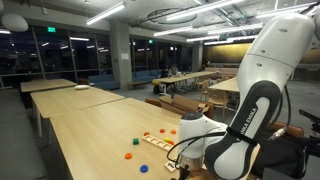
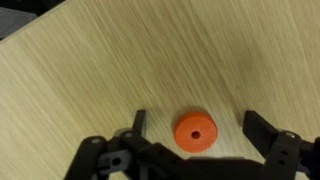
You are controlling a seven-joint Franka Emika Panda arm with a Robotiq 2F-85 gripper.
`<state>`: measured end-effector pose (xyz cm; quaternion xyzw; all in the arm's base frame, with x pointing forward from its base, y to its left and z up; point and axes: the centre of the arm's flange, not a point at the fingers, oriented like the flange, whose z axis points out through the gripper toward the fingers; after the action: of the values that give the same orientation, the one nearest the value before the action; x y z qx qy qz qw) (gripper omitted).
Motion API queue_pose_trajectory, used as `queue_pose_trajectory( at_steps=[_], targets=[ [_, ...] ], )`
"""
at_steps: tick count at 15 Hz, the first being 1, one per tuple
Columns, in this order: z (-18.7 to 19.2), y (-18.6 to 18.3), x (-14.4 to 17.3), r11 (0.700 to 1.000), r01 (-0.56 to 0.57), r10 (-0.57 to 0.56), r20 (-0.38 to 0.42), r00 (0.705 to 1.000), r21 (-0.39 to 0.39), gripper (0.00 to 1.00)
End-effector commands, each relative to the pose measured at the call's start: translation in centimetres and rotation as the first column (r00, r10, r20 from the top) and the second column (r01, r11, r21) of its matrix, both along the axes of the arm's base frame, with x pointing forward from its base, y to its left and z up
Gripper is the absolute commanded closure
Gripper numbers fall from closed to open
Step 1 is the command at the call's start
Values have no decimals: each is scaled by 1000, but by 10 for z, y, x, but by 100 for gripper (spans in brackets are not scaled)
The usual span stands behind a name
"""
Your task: Pick up the orange object and put it on the wooden object
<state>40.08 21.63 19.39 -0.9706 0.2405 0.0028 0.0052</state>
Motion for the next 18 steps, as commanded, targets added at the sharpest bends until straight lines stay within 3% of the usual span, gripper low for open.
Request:
queue_pose_trajectory(
  at_steps=[1, 4, 5, 7, 13, 18],
  targets=[
    [11, -4, 3, 1000, -11, 11, -1, 1000, 16, 0],
    [11, -6, 5, 1000, -12, 12, -5, 1000, 18, 0],
    [11, -5, 5, 1000, -15, 15, -2, 1000, 17, 25],
    [10, -5, 5, 1000, -18, 18, 2, 1000, 16, 32],
    [16, -6, 7, 1000, -19, 19, 11, 1000, 18, 79],
    [23, -12, 6, 1000, -28, 28, -5, 1000, 10, 82]
  ],
)
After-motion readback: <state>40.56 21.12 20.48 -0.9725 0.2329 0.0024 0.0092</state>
